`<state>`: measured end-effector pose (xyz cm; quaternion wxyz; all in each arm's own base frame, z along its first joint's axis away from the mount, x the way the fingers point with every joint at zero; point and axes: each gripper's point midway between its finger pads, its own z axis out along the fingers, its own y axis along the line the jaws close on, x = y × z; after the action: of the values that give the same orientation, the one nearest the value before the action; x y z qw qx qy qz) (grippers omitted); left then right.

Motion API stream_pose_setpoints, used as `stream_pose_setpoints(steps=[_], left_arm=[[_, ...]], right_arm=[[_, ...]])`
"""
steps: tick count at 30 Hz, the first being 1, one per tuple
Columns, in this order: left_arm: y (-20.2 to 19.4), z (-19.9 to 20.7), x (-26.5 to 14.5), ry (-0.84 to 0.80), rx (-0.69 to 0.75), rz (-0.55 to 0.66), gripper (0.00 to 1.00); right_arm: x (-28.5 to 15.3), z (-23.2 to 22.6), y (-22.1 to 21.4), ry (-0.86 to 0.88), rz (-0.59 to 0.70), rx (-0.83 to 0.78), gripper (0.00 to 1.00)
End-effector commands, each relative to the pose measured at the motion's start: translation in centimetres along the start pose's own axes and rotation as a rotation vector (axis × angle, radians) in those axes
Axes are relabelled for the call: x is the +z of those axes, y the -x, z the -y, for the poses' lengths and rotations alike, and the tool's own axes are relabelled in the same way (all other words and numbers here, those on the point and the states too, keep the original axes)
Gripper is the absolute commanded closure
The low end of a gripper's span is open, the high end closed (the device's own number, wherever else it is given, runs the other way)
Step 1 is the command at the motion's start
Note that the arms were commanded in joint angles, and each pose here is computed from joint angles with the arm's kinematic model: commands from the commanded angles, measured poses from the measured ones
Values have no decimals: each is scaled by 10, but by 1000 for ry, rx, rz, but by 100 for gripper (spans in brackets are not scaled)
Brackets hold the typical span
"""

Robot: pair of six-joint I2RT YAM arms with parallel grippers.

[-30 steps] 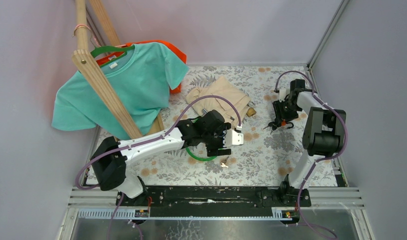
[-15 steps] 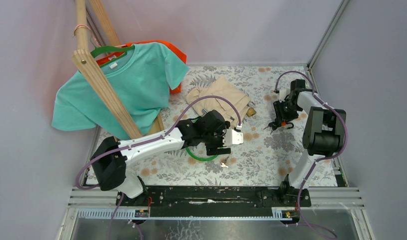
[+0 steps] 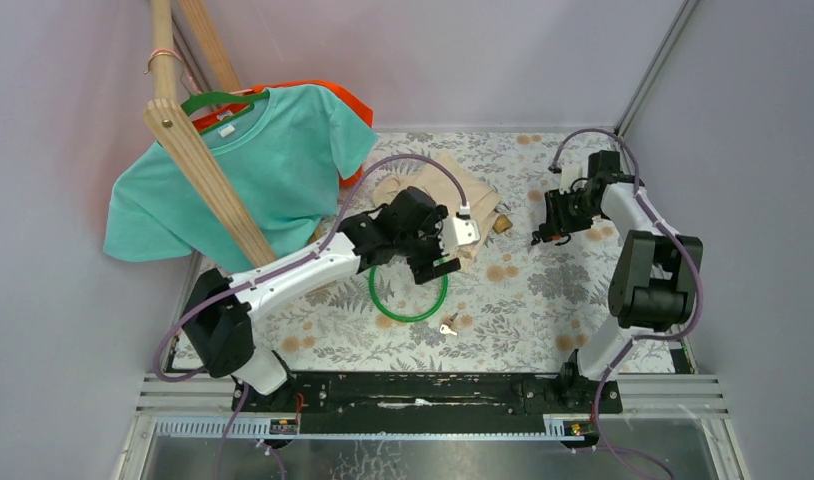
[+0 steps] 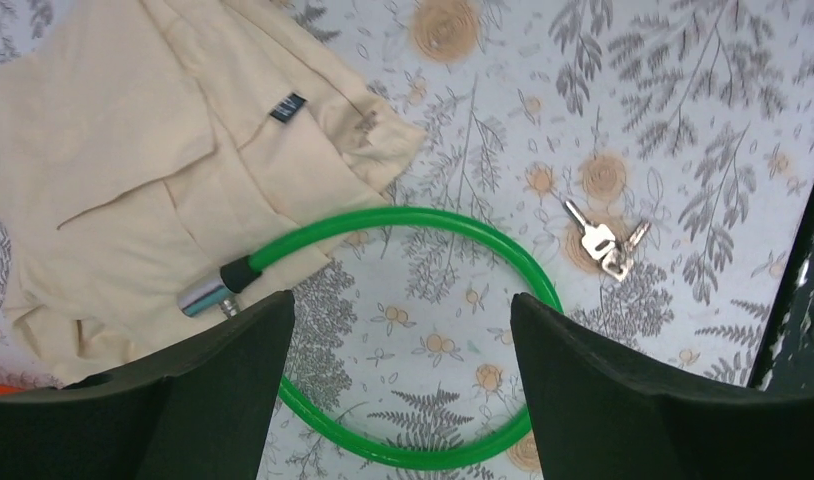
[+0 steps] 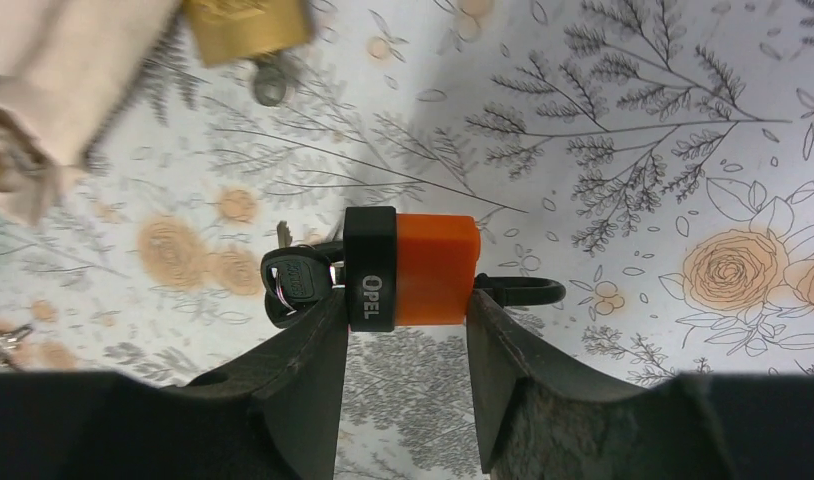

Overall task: Lock with the key
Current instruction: Pick up the lock from the center of the board.

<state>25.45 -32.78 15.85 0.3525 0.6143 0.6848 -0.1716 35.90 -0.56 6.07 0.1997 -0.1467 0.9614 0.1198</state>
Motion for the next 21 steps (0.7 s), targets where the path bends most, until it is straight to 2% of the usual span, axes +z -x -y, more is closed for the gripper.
stream_pose_setpoints(steps=[1,7,14,18,21], left_arm=[[36,-19,-2,-8,-141,125,15],[64,-45,1,-27,-378,228,19],[95,-71,5,-131,-787,344,32],[112,-74,12,-195,-902,394,40],[115,-76,21,-219,-976,386,44]], right_arm=[[-36,-41,35,100,168,-30,100],[-56,-93,59,151,287,-134,100],[-83,-143,79,239,427,-201,100],[-88,-162,80,293,458,-218,100],[-89,-168,78,311,464,-224,100]])
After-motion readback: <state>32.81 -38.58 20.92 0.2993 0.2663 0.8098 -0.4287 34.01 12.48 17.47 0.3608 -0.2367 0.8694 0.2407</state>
